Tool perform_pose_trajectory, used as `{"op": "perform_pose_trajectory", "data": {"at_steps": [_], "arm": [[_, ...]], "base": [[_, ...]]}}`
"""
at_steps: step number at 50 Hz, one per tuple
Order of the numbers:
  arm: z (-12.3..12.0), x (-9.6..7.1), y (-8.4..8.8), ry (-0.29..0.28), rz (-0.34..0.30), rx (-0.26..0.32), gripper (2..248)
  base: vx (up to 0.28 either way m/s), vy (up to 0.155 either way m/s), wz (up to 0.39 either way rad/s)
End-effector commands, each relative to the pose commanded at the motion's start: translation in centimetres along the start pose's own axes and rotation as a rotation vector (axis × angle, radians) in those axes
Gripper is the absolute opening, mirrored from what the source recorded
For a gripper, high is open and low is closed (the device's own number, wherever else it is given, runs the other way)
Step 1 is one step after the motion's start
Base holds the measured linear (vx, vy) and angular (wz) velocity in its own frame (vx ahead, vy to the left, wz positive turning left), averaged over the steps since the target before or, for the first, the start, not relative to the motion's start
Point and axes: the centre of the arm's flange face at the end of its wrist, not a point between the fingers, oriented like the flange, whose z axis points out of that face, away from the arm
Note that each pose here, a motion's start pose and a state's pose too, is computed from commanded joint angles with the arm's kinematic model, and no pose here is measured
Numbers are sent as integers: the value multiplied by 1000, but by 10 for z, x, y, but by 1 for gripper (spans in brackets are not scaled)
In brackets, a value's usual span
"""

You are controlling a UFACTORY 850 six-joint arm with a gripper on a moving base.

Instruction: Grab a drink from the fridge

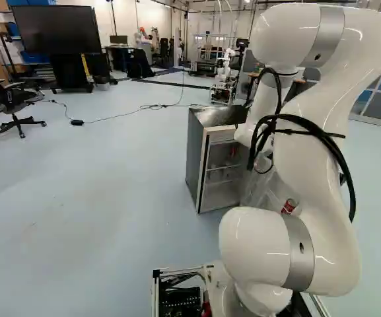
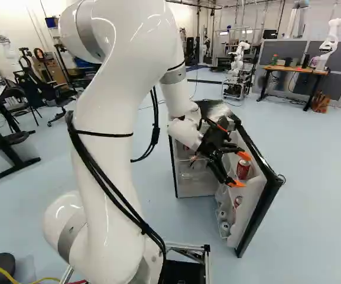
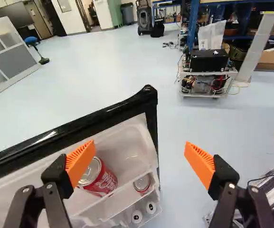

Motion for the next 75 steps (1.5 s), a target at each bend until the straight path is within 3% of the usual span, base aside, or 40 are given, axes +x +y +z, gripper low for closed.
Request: {"op": "perform_pose_trajectory", "data": {"at_steps": [47, 54, 62, 75], "arm": [[68, 14, -98, 23, 178, -55, 247], [70, 15, -100, 24, 183, -57, 247], [68, 16, -90, 26, 164, -52, 247], [60, 20, -72, 42, 84, 34, 247]], "base": [[0, 0, 0], [0, 0, 0], [0, 0, 0], [0, 0, 0]]}}
